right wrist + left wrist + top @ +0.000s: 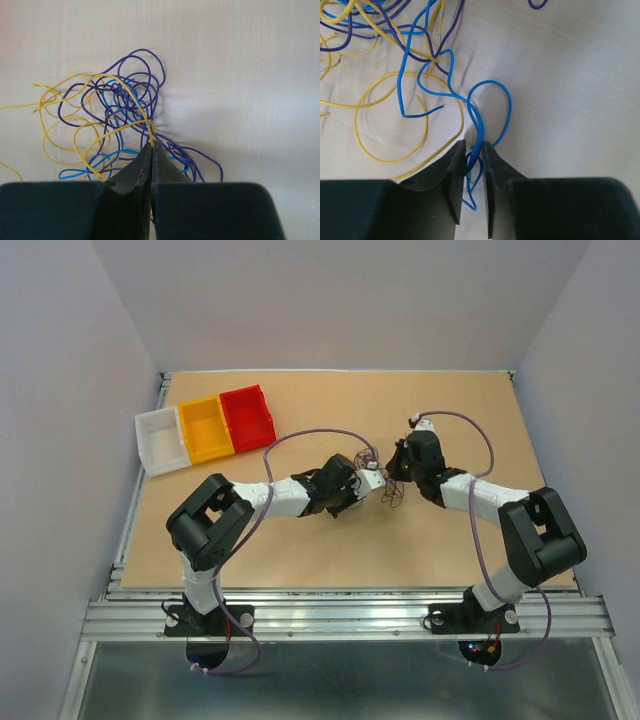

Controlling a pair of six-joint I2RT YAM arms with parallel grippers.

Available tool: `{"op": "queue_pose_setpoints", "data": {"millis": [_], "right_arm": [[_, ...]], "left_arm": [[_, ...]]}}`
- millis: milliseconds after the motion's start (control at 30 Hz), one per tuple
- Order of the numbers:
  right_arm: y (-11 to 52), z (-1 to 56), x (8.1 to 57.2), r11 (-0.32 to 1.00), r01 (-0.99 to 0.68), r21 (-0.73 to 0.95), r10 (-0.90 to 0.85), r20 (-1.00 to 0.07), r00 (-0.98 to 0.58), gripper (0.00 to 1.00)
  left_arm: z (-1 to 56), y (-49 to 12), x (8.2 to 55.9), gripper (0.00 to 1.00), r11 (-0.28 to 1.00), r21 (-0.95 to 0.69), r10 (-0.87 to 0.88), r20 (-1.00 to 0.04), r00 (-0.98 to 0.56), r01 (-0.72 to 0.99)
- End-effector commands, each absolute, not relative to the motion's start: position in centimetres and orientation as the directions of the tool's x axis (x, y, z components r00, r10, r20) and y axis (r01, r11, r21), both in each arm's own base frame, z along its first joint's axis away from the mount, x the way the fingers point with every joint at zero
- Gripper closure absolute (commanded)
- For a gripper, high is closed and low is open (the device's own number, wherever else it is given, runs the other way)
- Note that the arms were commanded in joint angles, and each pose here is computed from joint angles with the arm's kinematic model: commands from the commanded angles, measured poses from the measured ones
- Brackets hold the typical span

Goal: Untangle the cables

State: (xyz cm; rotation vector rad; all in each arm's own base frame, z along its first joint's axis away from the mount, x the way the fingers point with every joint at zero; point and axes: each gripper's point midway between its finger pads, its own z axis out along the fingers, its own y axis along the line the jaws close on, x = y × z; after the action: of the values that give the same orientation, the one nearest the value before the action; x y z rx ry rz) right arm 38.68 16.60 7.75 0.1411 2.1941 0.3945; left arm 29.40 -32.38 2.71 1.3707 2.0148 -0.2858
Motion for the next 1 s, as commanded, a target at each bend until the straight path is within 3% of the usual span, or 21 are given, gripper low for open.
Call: {"op": "queue_pose_setpoints", "data": {"millis": [0,200,300,433,533,667,733,833,967], "right_arm": [[17.2,11.5,40.1,0.927,-0.076,0.366,0.275,-0.807,-0.523,1.00],[17.0,11.7,39.8,0.930,-0.085,0.358,0.265,-0.813,-0.519,0.99],[17.2,11.6,39.7,0.929,-0.095,0.358,0.259,-0.812,-0.524,0.99],[17.1,11.4,39.7,0.930,-0.097,0.354,0.253,-0.810,-0.529,0.99],[17.3,11.5,39.7,0.928,-0.104,0.357,0.252,-0.810,-0.529,0.99],[17.4,11.4,39.8,0.928,-0.113,0.355,0.245,-0.810,-0.532,0.99],[17.5,11.2,39.8,0.928,-0.113,0.355,0.244,-0.809,-0.535,0.99],[17.6,11.2,39.9,0.927,-0.117,0.356,0.243,-0.808,-0.537,0.99],[17.7,11.2,39.8,0.925,-0.119,0.360,0.244,-0.806,-0.539,0.99]], "left_arm": [[3.9,-32.0,29.0,0.80,0.410,0.192,0.747,-0.631,-0.207,0.892],[5.7,-30.5,22.5,0.85,0.208,-0.002,0.785,-0.596,-0.169,0.978],[7.1,-28.9,20.8,0.91,0.135,-0.022,0.781,-0.612,-0.120,0.991],[10.4,-26.7,22.8,0.94,0.215,0.037,0.721,-0.680,-0.133,0.976],[12.5,-23.7,25.4,1.00,0.337,0.066,0.670,-0.718,-0.190,0.939],[15.0,-18.4,30.3,1.00,0.577,0.113,0.559,-0.776,-0.290,0.809],[16.2,-14.6,33.5,1.00,0.741,0.148,0.474,-0.807,-0.353,0.655],[17.3,-9.0,37.3,1.00,0.882,0.185,0.374,-0.834,-0.406,0.434],[17.7,-1.9,40.5,1.00,0.953,0.159,0.266,-0.846,-0.463,0.257]]}}
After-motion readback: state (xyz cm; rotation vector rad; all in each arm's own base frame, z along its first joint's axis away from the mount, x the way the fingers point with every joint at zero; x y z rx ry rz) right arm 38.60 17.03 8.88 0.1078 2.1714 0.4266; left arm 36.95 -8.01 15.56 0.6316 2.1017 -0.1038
